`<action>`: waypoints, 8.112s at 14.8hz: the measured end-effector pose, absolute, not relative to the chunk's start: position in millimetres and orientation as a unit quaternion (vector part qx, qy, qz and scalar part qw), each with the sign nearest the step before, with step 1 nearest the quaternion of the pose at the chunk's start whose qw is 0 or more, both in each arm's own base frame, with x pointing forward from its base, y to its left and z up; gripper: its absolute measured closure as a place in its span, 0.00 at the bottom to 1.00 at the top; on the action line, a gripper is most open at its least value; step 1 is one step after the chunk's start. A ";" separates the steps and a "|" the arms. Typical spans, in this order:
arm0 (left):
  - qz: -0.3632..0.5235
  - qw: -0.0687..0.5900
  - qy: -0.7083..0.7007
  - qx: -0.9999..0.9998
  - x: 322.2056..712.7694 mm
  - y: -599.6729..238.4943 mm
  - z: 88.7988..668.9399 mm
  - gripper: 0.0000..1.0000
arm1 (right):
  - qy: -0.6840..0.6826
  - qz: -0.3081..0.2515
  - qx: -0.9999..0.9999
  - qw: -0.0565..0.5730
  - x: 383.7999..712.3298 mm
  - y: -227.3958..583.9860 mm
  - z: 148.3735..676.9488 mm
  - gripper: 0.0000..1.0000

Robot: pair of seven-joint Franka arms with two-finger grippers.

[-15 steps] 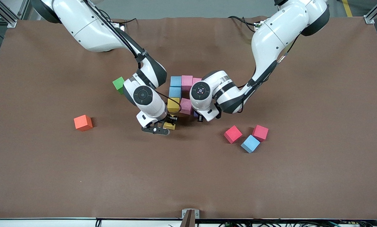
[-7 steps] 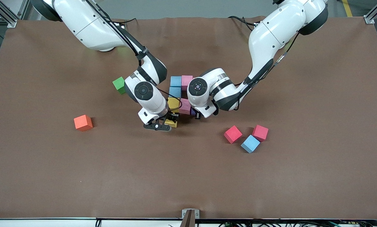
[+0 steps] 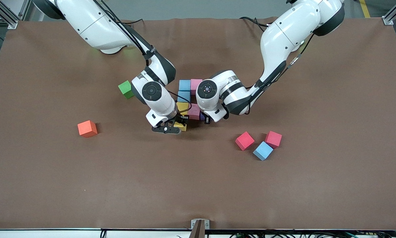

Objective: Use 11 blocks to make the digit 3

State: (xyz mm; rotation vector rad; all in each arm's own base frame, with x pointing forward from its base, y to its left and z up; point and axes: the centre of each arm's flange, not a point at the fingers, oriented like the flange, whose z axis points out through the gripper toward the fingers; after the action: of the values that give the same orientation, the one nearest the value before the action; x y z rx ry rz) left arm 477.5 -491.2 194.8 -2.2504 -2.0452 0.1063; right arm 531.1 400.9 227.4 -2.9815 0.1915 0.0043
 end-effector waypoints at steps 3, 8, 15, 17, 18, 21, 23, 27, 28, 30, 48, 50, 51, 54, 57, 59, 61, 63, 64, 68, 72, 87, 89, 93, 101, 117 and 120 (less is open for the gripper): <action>0.033 0.049 -0.669 -0.741 475.3 -490.9 194.0 0.41 | 0.061 0.003 -0.995 0.076 528.5 402.4 226.0 0.48; 0.032 0.050 -0.670 -0.740 472.4 -490.6 193.2 0.41 | 0.043 -0.003 -0.997 0.068 523.2 407.3 224.6 0.48; 0.030 0.053 -0.686 -0.725 469.0 -491.2 192.1 0.41 | 0.031 -0.005 -0.998 0.062 521.1 407.1 222.4 0.48; 0.029 0.053 -0.688 -0.723 468.3 -491.5 191.9 0.41 | 0.030 -0.004 -0.998 0.062 520.5 407.3 221.9 0.48; 0.029 0.053 -0.688 -0.723 468.1 -491.6 191.9 0.41 | 0.030 -0.004 -0.998 0.062 520.0 407.7 221.8 0.48; 0.029 0.054 -0.688 -0.723 467.4 -491.7 191.6 0.41 | 0.028 -0.003 -0.998 0.061 518.4 408.5 220.8 0.48; 0.029 0.054 -0.688 -0.723 467.1 -491.7 191.5 0.41 | 0.028 -0.003 -0.998 0.061 517.5 409.0 220.4 0.48; 0.029 0.055 -0.687 -0.724 466.0 -492.0 191.2 0.41 | 0.027 -0.003 -0.998 0.061 517.7 409.4 220.8 0.43; 0.029 0.055 -0.688 -0.723 465.8 -492.1 191.2 0.41 | 0.027 -0.004 -0.998 0.062 517.9 409.7 221.2 0.35; 0.029 0.055 -0.692 -0.719 465.3 -492.4 191.2 0.41 | 0.027 -0.004 -0.998 0.062 518.0 410.4 222.0 0.15; 0.018 0.057 -0.676 -0.735 454.0 -497.7 190.6 0.41 | 0.083 -0.022 -0.995 0.043 560.4 337.2 268.4 0.00; 0.017 0.057 -0.675 -0.736 453.5 -497.7 190.2 0.39 | 0.101 -0.014 -0.994 0.031 558.8 305.9 262.3 0.00; 0.017 0.057 -0.674 -0.736 453.3 -497.6 189.9 0.37 | 0.105 -0.009 -0.994 0.025 552.1 297.8 257.5 0.00; 0.017 0.070 -0.672 -0.737 446.4 -492.3 178.1 0.11 | 0.155 -0.006 -0.988 0.024 519.3 291.8 239.7 0.00; 0.015 0.070 -0.673 -0.736 448.0 -490.9 179.2 0.00 | 0.216 0.003 -0.976 0.013 490.9 290.2 231.2 0.00; 0.014 0.065 -0.674 -0.736 450.6 -491.3 184.3 0.00 | 0.236 0.001 -0.972 0.007 481.1 285.8 235.8 0.00; 0.012 0.061 -0.675 -0.736 452.6 -491.7 188.7 0.00 | 0.275 -0.002 -0.962 0.002 472.4 280.7 241.9 0.00; 0.012 0.060 -0.675 -0.735 453.5 -491.7 190.3 0.00 | 0.313 -0.004 -0.950 -0.005 462.0 280.4 247.0 0.00; 0.012 0.060 -0.675 -0.735 453.5 -491.7 190.5 0.00 | 0.328 -0.005 -0.945 -0.008 455.3 283.6 248.5 0.00; 0.013 0.059 -0.676 -0.735 453.2 -492.6 191.2 0.00 | 0.352 0.000 -0.936 -0.019 426.5 299.2 239.7 0.00; 0.017 0.058 -0.679 -0.732 453.0 -493.5 191.9 0.00 | 0.353 0.004 -0.935 -0.020 412.1 298.6 228.0 0.00; 0.023 0.028 -0.689 -0.724 469.3 -500.3 210.1 0.00 | 0.360 -0.001 -0.933 -0.001 400.7 302.8 220.1 0.46; 0.024 0.027 -0.688 -0.725 468.9 -500.7 210.1 0.00 | 0.382 -0.005 -0.924 0.004 411.4 298.2 223.3 0.48; 0.025 0.029 -0.678 -0.734 462.3 -505.3 210.1 0.00 | 0.433 -0.010 -0.901 0.017 448.9 293.2 235.5 0.48; 0.030 0.048 -0.644 -0.763 441.7 -510.3 263.1 0.00 | 0.449 0.001 -0.894 0.018 486.2 320.8 242.1 0.48; 0.033 0.008 -0.532 -0.846 604.4 -352.4 301.8 0.00 | 0.457 0.013 -0.890 0.006 494.6 355.7 243.4 0.48; 0.030 -0.006 -0.516 -0.856 608.2 -355.2 290.2 0.00 | 0.442 0.021 -0.897 -0.015 492.6 352.2 241.0 0.48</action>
State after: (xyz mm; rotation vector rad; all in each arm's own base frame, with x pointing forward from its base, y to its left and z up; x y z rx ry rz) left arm 608.2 -355.2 290.2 -2.7006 -1.6265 0.0934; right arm 492.6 352.2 241.0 -2.8440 1.4011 0.0659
